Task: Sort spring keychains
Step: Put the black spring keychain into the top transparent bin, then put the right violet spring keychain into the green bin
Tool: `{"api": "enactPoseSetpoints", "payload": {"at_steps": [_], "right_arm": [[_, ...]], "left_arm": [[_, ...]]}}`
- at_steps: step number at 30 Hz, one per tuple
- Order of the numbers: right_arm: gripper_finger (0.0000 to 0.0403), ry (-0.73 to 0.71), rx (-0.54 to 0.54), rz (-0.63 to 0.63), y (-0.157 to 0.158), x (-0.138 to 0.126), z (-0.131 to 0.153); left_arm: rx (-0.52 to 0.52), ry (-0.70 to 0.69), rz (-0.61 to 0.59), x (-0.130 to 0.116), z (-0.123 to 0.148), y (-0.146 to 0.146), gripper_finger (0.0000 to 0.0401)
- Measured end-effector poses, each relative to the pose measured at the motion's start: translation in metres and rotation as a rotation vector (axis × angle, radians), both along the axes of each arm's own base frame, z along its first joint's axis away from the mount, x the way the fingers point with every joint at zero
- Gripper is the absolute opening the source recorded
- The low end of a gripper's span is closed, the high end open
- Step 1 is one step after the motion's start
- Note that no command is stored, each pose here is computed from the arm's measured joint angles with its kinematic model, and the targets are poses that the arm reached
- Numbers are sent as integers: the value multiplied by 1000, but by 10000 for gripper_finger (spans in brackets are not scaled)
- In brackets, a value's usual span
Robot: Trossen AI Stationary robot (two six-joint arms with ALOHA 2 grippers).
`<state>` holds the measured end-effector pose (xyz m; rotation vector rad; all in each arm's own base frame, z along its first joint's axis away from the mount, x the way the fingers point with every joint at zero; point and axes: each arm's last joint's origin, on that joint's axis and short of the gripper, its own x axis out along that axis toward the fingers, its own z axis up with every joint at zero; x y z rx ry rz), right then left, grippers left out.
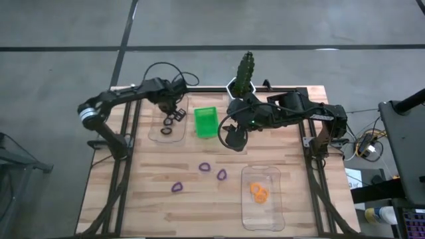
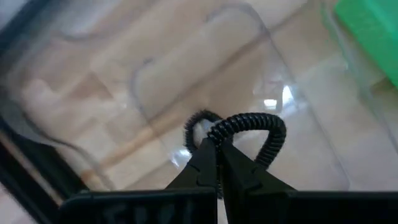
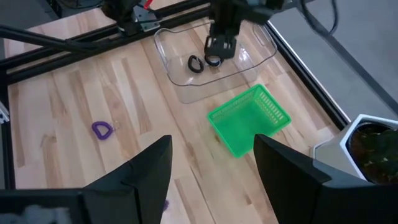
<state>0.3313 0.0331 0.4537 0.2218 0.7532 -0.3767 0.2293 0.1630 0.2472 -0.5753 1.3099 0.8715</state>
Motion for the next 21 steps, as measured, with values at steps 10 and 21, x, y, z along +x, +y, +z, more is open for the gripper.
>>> {"api": "enactPoseSetpoints", "payload": {"at_steps": [10,21], "right_arm": [[219,0,0,0,0,0,0],[219,16,0,0,0,2,-5]], "left_arm": [[-141,70,59,5,-38,1,8],[-119,23,78,-1,-24,-2,120]]}}
